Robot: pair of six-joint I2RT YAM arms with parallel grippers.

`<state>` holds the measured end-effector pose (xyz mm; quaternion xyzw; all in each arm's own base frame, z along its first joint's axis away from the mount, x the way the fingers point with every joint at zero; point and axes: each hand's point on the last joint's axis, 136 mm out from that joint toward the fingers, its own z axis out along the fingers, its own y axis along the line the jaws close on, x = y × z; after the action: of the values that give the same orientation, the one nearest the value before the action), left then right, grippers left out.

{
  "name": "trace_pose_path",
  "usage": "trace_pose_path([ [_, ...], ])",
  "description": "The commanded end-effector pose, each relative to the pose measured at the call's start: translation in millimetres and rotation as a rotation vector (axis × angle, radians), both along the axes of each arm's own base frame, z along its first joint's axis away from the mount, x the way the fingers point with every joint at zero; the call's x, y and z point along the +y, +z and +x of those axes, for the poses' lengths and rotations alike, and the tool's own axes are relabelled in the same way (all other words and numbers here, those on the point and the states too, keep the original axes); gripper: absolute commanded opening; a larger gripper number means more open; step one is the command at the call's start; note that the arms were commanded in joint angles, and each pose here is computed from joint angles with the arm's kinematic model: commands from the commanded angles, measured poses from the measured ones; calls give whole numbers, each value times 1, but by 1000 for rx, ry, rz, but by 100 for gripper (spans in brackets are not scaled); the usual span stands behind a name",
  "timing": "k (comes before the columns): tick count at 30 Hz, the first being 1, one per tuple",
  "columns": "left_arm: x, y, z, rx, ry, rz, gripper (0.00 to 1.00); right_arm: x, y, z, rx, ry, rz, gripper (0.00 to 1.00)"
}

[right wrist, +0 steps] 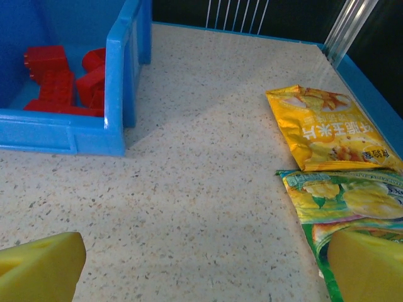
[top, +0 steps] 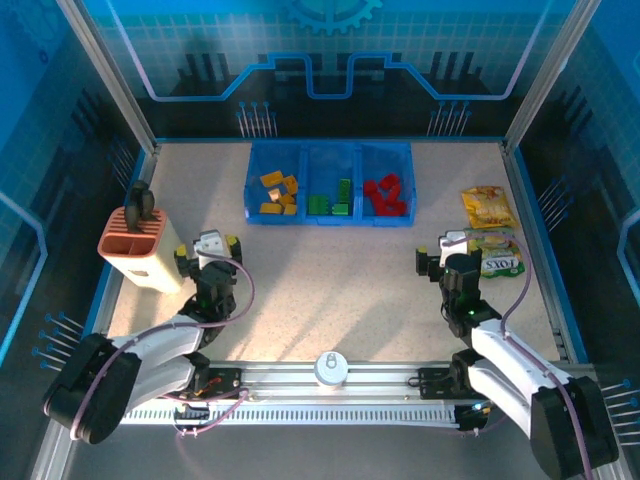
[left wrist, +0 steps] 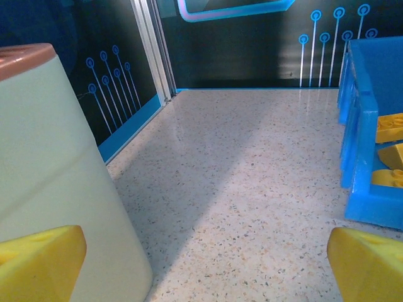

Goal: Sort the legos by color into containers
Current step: Reset both arms

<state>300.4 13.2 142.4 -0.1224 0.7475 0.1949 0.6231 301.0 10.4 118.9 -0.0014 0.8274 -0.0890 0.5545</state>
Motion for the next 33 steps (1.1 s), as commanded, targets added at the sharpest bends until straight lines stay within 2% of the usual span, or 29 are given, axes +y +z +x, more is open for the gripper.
trace_pose_path([
  [1,-2,8,6,-61,-16,-36,99,-7,13,7,-72,-31,3,100],
  [21,-8,14,33,-167,-34,4,99,-10,19,30,-154,-47,-4,100],
  [33,-3,12,36,-159,-14,13,99,-10,22,37,-202,-50,-13,100],
])
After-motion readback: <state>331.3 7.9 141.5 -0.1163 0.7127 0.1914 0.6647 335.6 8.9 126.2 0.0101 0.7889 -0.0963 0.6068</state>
